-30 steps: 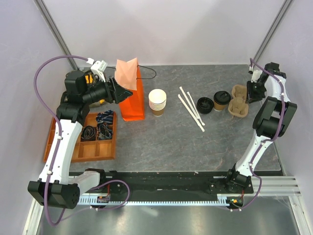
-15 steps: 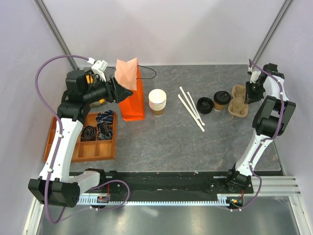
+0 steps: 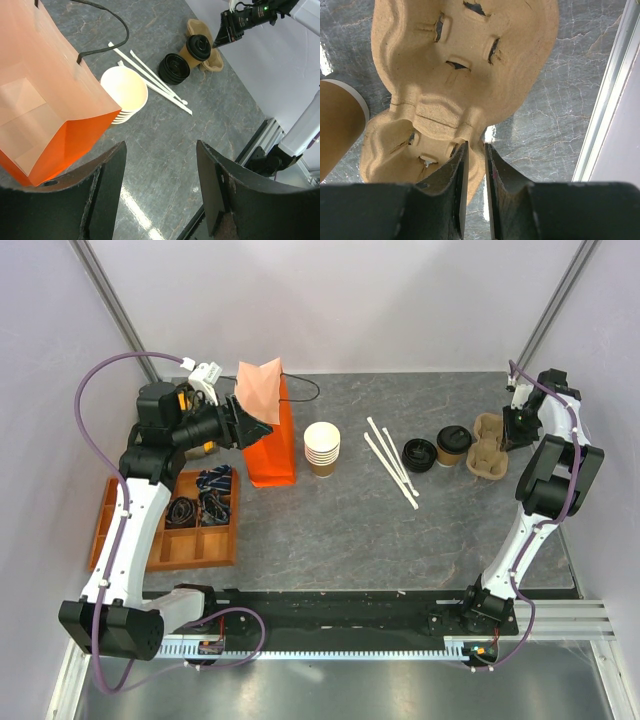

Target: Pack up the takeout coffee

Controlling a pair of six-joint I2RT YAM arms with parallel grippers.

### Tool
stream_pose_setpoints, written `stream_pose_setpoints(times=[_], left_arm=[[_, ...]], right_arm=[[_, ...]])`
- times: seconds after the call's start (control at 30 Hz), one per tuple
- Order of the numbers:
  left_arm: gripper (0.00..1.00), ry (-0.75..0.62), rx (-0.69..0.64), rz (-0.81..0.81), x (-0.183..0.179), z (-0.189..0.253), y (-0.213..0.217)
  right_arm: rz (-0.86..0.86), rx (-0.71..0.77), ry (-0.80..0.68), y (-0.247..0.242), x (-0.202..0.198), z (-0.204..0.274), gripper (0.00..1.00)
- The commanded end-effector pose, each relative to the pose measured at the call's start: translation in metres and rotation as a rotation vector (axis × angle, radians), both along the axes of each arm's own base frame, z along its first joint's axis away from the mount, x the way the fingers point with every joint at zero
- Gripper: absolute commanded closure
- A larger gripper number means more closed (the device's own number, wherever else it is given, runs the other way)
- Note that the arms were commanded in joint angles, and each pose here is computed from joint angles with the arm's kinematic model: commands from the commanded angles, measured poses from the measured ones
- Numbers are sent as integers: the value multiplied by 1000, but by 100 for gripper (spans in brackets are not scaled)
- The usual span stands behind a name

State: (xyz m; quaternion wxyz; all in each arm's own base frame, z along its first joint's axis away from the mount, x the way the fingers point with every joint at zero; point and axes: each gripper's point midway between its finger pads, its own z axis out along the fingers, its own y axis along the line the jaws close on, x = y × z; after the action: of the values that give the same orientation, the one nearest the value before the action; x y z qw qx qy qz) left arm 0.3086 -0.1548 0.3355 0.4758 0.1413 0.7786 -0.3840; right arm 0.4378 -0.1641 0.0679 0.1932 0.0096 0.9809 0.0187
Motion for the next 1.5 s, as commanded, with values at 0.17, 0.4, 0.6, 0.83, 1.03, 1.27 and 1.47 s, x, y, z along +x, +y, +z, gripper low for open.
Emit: stream_pose_setpoints(times=[0.17,0.4,0.6,0.83,1.03,1.27,1.47], left_arm=[[35,-28,-22,5,5,11,-2],[35,-22,-26,3,6,10,-3],[35,-22,-27,2,6,10,-3],[35,-17,-28,2,6,9,-3],[35,-15,-31,2,6,8,-4],[35,-6,-32,4,7,7,-4],[35,-2,-35,3,6,6,-4]], right_arm=[[12,-20,-17,-3,7,0,74],[18,-24,-10,-4,6,-3,70],[21,-23,-6,-3,6,-5,72],[22,-24,7,-3,1,-9,72],[26,-21,8,-2,-1,-11,72],[26,-30,-5,-3,0,-7,88],[38,-45,-25,-4,0,5,100]])
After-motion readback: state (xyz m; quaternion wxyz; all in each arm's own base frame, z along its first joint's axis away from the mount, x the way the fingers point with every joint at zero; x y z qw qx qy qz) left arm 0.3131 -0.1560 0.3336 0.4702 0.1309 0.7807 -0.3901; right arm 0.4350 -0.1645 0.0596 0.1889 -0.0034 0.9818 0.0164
